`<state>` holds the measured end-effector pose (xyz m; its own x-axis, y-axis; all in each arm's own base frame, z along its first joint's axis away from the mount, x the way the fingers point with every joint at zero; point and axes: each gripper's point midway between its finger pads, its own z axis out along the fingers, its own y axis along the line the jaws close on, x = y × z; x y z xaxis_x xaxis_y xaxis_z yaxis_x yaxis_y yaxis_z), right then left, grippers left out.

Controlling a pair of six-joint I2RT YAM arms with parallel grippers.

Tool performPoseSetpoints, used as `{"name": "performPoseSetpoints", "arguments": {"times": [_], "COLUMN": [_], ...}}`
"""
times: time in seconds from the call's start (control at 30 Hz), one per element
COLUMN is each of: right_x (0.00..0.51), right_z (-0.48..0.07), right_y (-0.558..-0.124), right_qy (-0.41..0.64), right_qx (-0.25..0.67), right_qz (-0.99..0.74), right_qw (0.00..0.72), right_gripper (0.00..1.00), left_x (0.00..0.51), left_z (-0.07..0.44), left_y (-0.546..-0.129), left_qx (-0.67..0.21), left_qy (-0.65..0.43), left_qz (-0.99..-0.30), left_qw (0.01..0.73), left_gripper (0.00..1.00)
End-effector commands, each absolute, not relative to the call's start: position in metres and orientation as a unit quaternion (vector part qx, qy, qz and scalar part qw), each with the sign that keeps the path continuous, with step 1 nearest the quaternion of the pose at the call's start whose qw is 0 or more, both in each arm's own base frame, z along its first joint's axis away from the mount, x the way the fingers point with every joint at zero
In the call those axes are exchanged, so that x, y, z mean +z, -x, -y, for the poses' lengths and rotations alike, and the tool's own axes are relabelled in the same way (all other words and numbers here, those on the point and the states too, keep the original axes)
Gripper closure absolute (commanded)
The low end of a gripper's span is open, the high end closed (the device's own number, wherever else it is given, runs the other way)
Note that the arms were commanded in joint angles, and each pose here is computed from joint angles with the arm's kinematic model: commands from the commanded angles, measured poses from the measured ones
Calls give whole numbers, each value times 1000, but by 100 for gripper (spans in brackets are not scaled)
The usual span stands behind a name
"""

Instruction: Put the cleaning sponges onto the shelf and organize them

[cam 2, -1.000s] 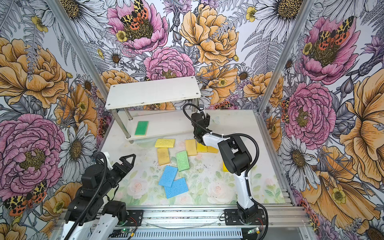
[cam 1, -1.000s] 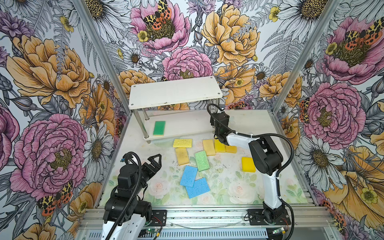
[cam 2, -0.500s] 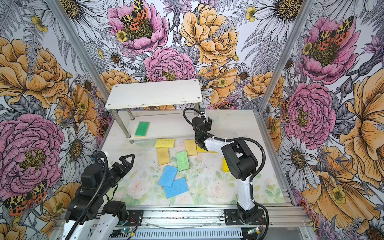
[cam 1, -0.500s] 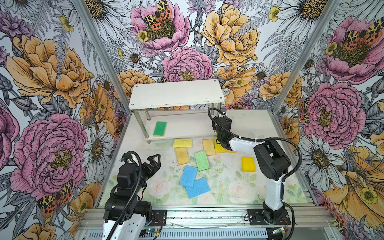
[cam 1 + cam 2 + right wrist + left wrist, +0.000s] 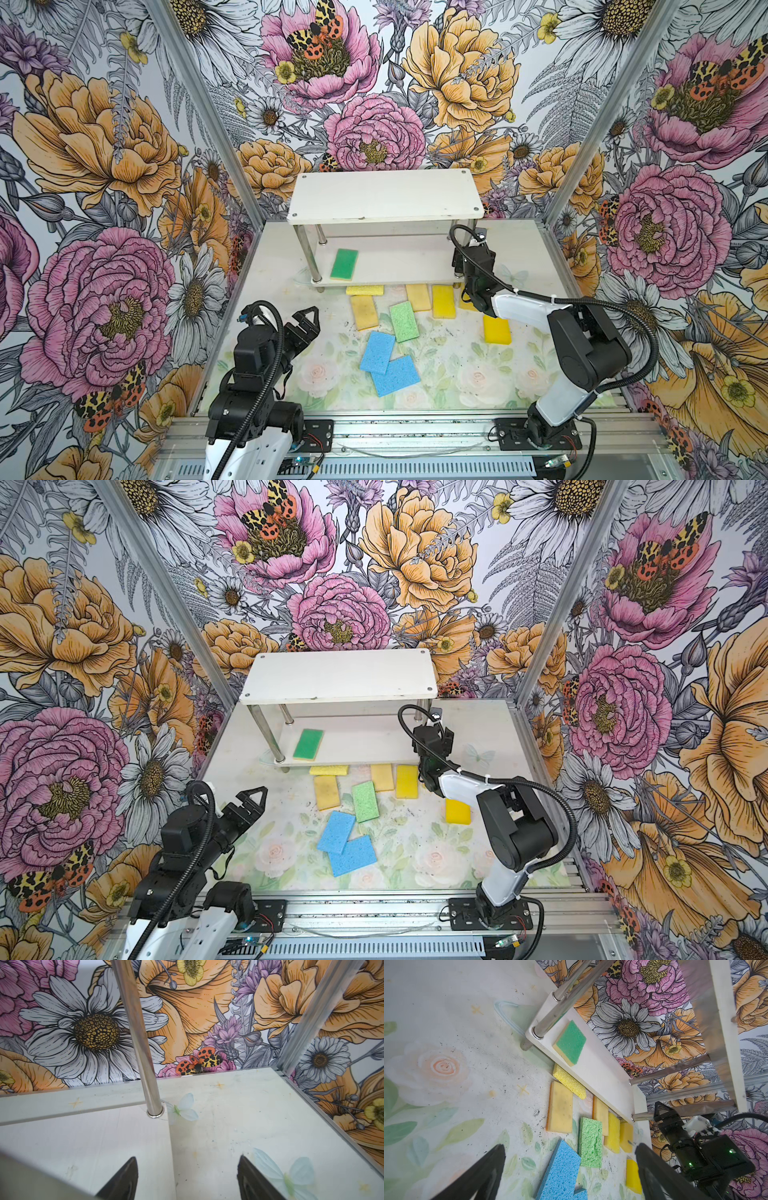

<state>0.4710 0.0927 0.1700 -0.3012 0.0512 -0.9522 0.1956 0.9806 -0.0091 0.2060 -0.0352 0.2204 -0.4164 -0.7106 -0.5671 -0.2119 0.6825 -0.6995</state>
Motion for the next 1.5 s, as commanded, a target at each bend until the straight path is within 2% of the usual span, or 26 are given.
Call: {"name": "performPoseSetpoints", "arguments": {"times": [0.0,0.17,0.43,0.63,0.87,1.17,1.47], "right_x": [196,192,195,195,167,166,154], "right_z": [-54,-61,-104,-143,-238,-319,-355], "right_y": [-466,-466,-439,-405,-365,-386,-432], "right_qy": [-94,-75,-78,-75,-54,-70,-111], "right_qx": [-102,-36,133,214,359,456,476], "right_qz": [-789,-803,-819,-839,-855,-833,-815], "right_qw": [599,590,553,495,372,307,310], "right_gripper": [25,25,26,26,28,32,41], "left_x": [227,219,215,210,203,207,210], "left_z": [37,44,56,65,77,81,70], "left_y": [-212,-217,-221,-221,-228,-226,-219], "left_qx": [-284,-302,-324,-347,-386,-407,-318], "left_qy": [285,286,273,270,263,249,217], "left_qz": [-788,-790,-800,-801,-790,-785,-827], "left_qw": [466,451,425,406,397,395,409], "left_gripper": [1,1,1,1,1,1,1]}}
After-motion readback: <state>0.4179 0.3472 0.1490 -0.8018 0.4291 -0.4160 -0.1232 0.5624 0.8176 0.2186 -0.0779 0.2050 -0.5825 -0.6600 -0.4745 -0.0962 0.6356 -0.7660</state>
